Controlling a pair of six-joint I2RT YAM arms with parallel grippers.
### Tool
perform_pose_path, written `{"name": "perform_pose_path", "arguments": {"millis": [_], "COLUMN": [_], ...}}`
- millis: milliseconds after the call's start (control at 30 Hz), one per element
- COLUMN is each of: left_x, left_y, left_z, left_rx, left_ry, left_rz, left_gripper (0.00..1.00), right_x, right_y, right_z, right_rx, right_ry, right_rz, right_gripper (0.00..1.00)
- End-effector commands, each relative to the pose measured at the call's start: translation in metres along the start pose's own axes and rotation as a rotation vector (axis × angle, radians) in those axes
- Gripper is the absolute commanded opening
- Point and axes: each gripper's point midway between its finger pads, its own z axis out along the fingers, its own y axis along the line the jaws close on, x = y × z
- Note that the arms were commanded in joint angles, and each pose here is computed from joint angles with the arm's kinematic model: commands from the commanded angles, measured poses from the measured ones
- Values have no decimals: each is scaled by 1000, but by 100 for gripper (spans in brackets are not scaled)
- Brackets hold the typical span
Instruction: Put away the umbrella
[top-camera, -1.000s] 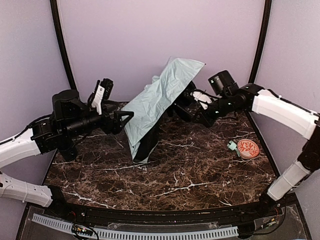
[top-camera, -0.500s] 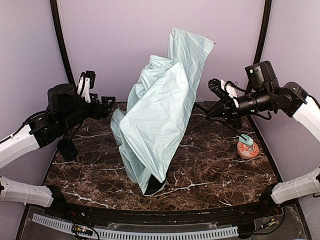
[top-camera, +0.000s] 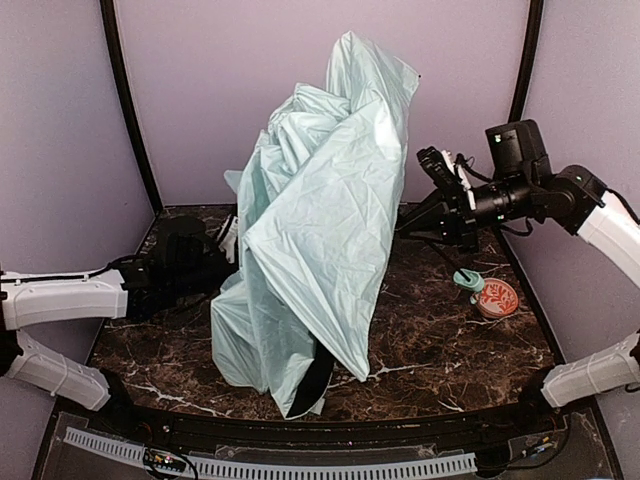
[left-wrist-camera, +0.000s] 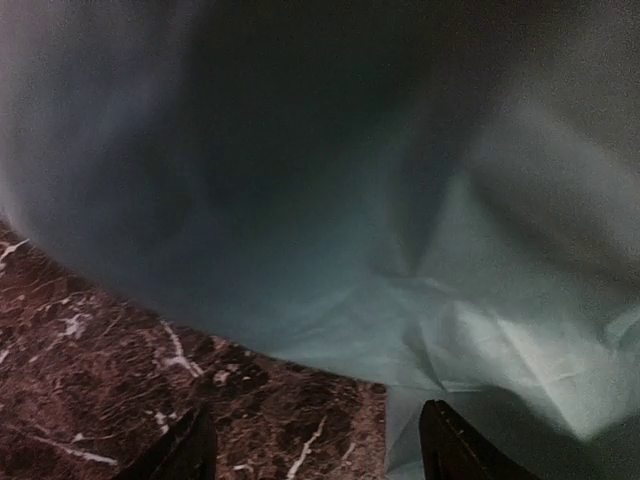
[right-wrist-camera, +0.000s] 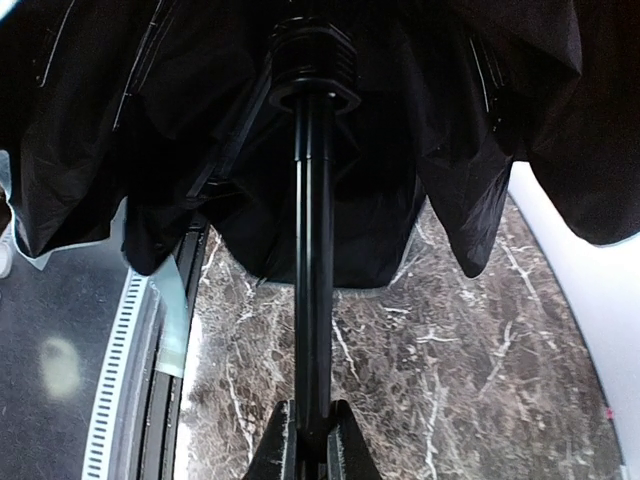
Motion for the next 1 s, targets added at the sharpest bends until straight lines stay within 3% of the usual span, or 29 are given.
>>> {"name": "perform_pose_path", "arguments": {"millis": [0,267,467,733,967], "left_x": [-38,-29,15,85,108], "left_y": [-50,-69,-56,-10,42], "left_z": [8,30,43,45,31], "left_rx": [166,221,174,-36,-309], "left_ry": [-142,-124,-28,144,255], "left_rz": [75,75,62,16,10], "left_gripper": [72,68,68,76,86], "right_x": [-8,63,137,218,281], "right_y": [-2,-8,-25,-42,-62], "right_z": [25,68,93,120,125], "right_rx": [-85,-117,-68,-66,39], "right_ry": [-53,147,320,476,662], "right_rz": [22,180,368,626,690], "right_gripper": [0,0,0,0,6]}}
